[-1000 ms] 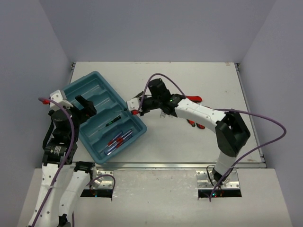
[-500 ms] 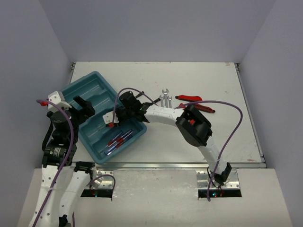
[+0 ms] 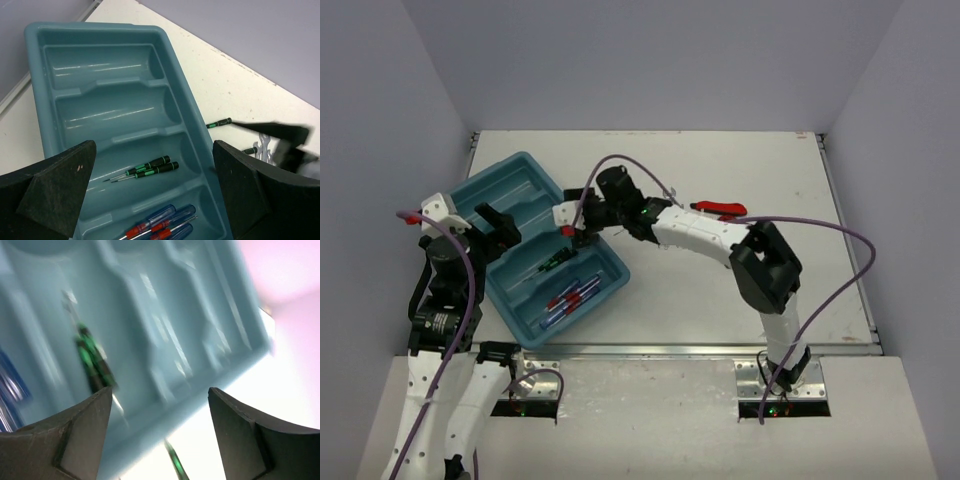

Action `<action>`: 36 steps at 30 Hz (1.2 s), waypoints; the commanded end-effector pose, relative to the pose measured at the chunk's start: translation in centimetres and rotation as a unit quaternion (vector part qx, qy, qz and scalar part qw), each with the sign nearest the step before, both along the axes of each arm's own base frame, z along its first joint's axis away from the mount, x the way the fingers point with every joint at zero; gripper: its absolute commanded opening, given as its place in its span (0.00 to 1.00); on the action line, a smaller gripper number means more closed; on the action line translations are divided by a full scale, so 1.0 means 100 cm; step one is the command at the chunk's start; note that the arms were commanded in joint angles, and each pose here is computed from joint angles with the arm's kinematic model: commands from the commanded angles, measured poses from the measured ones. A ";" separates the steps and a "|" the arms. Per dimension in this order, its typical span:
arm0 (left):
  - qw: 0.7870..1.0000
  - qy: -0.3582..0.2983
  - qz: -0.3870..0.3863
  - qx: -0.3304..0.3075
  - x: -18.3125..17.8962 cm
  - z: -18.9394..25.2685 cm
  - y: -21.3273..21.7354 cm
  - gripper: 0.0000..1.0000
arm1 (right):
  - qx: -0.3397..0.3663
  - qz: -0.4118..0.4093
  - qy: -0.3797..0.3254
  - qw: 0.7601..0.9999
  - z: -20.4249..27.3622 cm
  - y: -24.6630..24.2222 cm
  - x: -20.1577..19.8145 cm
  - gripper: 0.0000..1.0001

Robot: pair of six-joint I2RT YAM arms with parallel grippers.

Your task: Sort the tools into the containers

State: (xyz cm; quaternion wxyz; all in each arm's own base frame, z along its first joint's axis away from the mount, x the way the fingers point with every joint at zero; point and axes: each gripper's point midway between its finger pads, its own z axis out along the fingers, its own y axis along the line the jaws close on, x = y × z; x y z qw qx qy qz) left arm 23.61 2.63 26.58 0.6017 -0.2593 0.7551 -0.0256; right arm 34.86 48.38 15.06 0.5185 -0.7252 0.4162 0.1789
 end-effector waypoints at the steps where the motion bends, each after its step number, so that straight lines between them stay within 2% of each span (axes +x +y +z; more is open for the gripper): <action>1: 0.999 -0.038 0.006 -0.004 -0.001 0.024 0.003 1.00 | 0.006 -0.059 0.019 0.998 0.033 -0.080 0.050 0.82; 4: 0.999 -0.036 0.005 -0.004 0.000 0.023 0.002 1.00 | -0.042 -0.084 0.059 0.994 0.000 -0.130 0.070 0.84; 8: 0.999 -0.033 0.005 -0.004 0.001 0.021 0.002 1.00 | -0.035 -0.087 0.117 0.989 -0.018 -0.159 0.084 0.86; 9: 0.999 -0.032 0.005 -0.003 0.002 0.021 0.002 1.00 | -0.048 -0.095 0.138 0.985 -0.035 -0.168 0.089 0.86; 12: 1.000 -0.026 0.003 -0.003 0.004 0.018 0.001 1.00 | -0.088 -0.108 0.143 0.980 -0.054 -0.176 0.108 0.85; 15: 1.000 -0.022 0.002 -0.003 0.005 0.017 0.001 1.00 | -0.096 -0.103 0.144 0.980 -0.063 -0.175 0.122 0.85; 20: 1.000 -0.025 0.000 -0.003 0.004 0.017 0.001 1.00 | -0.121 -0.078 0.200 0.969 -0.110 -0.172 0.120 0.79; 24: 1.000 -0.021 -0.007 -0.003 0.007 0.015 -0.002 1.00 | -0.142 -0.082 0.198 0.966 -0.135 -0.178 0.123 0.70; 27: 1.000 -0.019 -0.012 -0.003 0.008 0.015 -0.003 1.00 | -0.150 -0.079 0.204 0.964 -0.146 -0.181 0.119 0.48; 33: 1.000 -0.022 -0.014 -0.004 0.007 0.016 -0.004 1.00 | -0.156 -0.064 0.216 0.962 -0.155 -0.182 0.108 0.29; 36: 1.000 -0.023 -0.015 -0.003 0.007 0.017 -0.004 1.00 | -0.160 -0.058 0.213 0.962 -0.154 -0.186 0.103 0.15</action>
